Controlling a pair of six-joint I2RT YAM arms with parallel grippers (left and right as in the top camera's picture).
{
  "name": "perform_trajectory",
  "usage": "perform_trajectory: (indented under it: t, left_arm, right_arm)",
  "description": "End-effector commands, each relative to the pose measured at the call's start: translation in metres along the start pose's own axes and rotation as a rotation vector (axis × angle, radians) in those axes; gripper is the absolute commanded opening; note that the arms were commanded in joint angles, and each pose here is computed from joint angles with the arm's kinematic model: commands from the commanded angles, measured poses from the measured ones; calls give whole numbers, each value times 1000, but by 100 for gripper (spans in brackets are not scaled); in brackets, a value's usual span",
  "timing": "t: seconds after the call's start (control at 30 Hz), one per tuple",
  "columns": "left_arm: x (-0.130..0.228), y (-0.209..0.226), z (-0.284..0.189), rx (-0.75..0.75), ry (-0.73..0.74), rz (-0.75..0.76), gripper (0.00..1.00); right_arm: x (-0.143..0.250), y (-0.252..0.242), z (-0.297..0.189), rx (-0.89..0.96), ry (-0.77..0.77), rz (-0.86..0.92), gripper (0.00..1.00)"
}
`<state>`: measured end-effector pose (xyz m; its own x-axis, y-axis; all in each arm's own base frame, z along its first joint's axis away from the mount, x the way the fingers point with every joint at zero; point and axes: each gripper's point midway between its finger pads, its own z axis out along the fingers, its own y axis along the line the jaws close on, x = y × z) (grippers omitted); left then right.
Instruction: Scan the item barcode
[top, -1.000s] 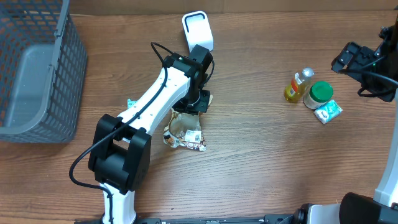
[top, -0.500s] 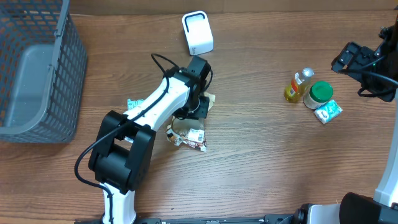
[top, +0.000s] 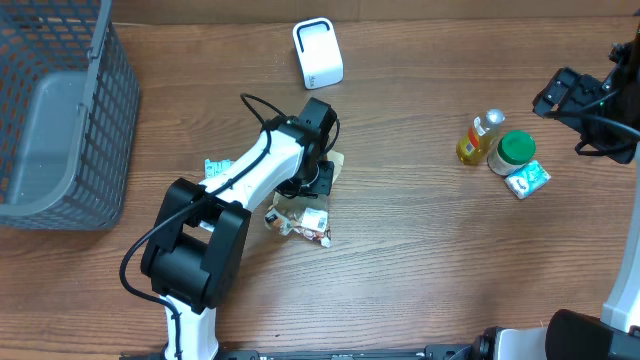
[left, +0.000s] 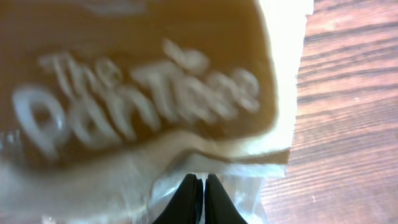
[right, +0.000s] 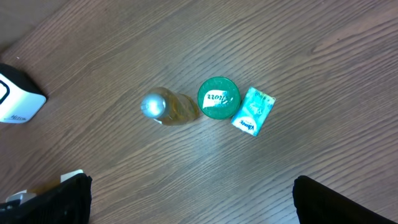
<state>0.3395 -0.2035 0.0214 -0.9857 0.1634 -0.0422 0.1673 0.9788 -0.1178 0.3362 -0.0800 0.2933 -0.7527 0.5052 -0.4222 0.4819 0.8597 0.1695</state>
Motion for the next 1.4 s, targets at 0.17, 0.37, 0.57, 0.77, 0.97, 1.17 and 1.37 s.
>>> perform_trajectory:
  t: [0.17,0.37,0.57,0.77,0.97,1.17,1.37]
  left_arm:
    - [-48,-8,-72,6,-97,27,38]
    - [-33,21,-74,-61,-14,51,64]
    - [-23,37,-52,-74,63,100,81]
    - [-23,42,-38,-80,84,98,83]
    - [-22,44,-26,-83,104,96,83]
    - [-20,46,-9,-91,139,94,91]
    - [-22,49,5,-101,149,87,92]
  right_arm:
    - [-5,0,-9,-4,-34,4,100]
    - [-5,0,-9,-4,-34,4,100]
    - [-5,0,-9,-4,-34,4,100]
    - [-5,0,-9,-4,-34,4,100]
    - [-5,0,-9,-4,-34,4,100]
    - [-5,0,-9,-4,-34,4,100]
    - [-5,0,-9,-4,-34,4,100]
